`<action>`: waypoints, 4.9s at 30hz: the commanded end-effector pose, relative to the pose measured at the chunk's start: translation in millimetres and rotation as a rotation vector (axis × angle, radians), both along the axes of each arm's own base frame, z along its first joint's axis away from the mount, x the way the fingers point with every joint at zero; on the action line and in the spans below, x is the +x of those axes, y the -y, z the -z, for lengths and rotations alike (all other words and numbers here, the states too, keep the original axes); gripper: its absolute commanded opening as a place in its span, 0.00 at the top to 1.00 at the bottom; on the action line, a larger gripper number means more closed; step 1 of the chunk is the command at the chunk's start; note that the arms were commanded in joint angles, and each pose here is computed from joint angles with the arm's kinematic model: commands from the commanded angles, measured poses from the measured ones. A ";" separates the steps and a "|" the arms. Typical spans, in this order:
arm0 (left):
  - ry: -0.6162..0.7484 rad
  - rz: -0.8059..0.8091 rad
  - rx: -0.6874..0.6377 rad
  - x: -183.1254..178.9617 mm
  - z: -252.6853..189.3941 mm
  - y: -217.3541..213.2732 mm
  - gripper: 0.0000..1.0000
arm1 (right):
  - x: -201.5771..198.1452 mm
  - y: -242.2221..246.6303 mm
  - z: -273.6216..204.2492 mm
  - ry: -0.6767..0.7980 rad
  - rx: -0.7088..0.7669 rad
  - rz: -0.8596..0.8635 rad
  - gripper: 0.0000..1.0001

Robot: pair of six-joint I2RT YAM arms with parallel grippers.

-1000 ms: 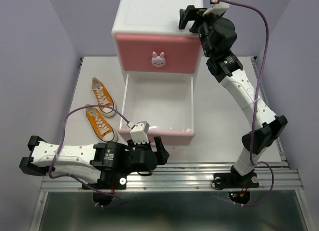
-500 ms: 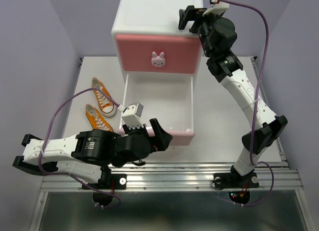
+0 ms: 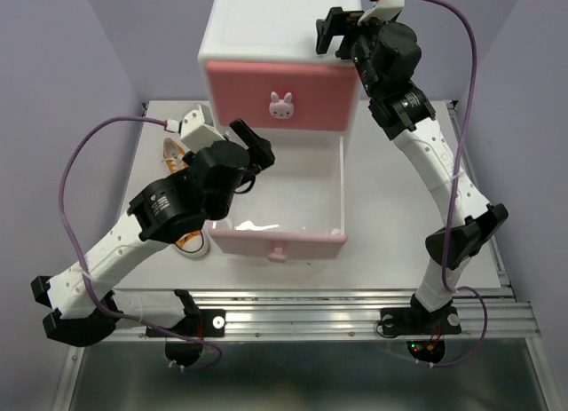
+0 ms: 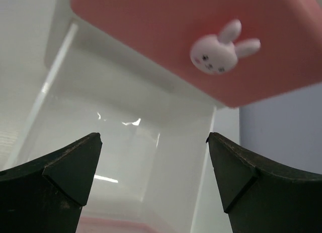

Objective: Place and organize the shoes in the shoe cabinet

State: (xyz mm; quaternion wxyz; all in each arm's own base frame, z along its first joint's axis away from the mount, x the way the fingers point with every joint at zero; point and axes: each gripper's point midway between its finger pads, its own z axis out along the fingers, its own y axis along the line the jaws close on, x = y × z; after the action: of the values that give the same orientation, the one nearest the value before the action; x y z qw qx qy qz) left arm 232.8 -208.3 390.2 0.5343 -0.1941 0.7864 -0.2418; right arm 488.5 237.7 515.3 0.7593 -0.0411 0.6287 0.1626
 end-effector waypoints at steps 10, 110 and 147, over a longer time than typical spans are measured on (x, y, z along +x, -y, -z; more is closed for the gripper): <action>-0.041 -0.178 0.029 73.1 1.8 -103.0 0.01 | 34.8 -52.4 49.7 -0.172 -0.051 -0.088 0.00; -0.764 -0.593 0.187 114.8 311.7 -315.5 1.00 | -43.5 222.9 204.5 -0.580 -0.096 0.525 0.00; 0.350 -0.283 -0.081 107.8 -131.3 -185.2 1.00 | -48.0 212.5 185.6 -0.548 -0.074 0.458 0.00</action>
State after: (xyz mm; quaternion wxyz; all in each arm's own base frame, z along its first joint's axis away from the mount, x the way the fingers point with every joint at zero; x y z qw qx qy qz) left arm 347.9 14.3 472.4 0.6347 -0.3148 0.6835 -0.1757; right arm 444.4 25.3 300.6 0.5487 0.1137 0.8271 -0.0439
